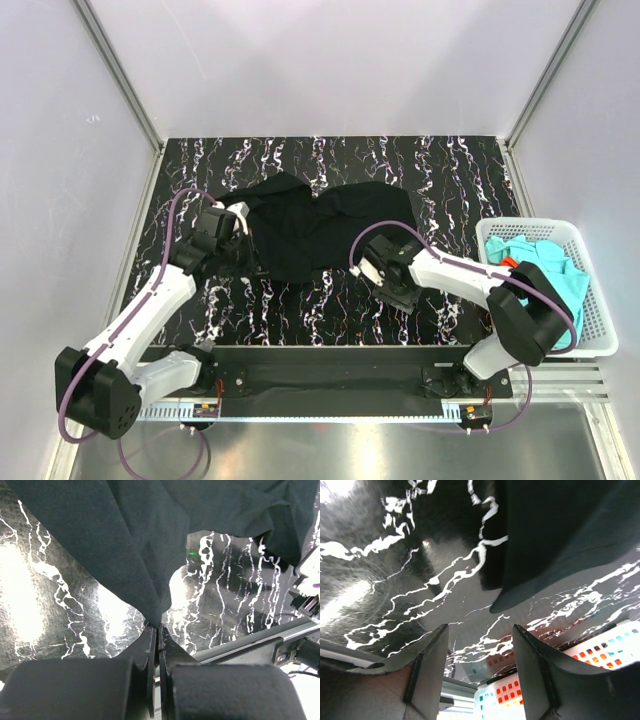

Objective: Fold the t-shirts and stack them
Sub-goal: Flatten the tshirt out

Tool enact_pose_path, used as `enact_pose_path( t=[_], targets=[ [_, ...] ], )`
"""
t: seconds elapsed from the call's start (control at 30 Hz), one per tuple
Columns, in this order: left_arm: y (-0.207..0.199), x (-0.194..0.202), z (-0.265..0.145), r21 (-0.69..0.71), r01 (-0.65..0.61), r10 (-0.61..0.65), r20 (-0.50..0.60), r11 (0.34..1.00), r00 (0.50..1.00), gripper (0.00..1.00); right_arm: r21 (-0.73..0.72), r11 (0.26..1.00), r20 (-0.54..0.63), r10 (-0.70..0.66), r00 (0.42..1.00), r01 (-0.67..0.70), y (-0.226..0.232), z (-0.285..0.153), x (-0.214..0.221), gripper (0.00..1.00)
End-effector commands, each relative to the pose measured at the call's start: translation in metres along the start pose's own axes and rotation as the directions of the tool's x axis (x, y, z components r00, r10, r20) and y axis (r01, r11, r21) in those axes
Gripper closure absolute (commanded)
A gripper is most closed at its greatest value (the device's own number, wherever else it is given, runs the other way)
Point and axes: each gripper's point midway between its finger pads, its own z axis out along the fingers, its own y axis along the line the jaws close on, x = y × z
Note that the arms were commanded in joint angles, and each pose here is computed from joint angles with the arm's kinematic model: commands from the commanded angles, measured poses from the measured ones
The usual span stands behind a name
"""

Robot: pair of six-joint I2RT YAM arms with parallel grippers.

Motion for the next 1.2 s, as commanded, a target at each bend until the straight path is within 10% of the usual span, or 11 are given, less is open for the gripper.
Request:
enact_pose_path(
  t=[0.0,0.43,0.67,0.83,1.17],
  targets=[
    [-0.008,-0.012,0.003,0.052,-0.039,0.038,0.017,0.998,0.999,1.0,0.061,0.998,0.049,-0.035,0.998,0.032,-0.011,0.007,-0.011,0.41],
    [-0.003,-0.016,0.005,0.044,0.004,-0.005,0.012,0.999,1.0,1.0,0.156,0.987,0.113,-0.051,0.992,0.033,-0.025,0.028,-0.032,0.47],
    [-0.002,-0.016,0.003,0.038,0.035,-0.036,0.026,0.999,0.999,1.0,0.217,0.975,0.044,-0.061,0.997,0.051,-0.032,0.034,-0.015,0.66],
    [-0.007,-0.023,-0.004,0.045,0.067,-0.069,0.059,0.997,0.996,1.0,0.266,0.964,0.049,-0.022,0.999,0.009,-0.041,0.027,-0.013,1.0],
    [-0.07,-0.12,-0.108,0.169,-0.009,-0.064,0.424,0.986,0.903,1.0,0.47,0.833,0.331,0.138,0.933,-0.29,-0.118,-0.074,-0.057,1.0]
  ],
)
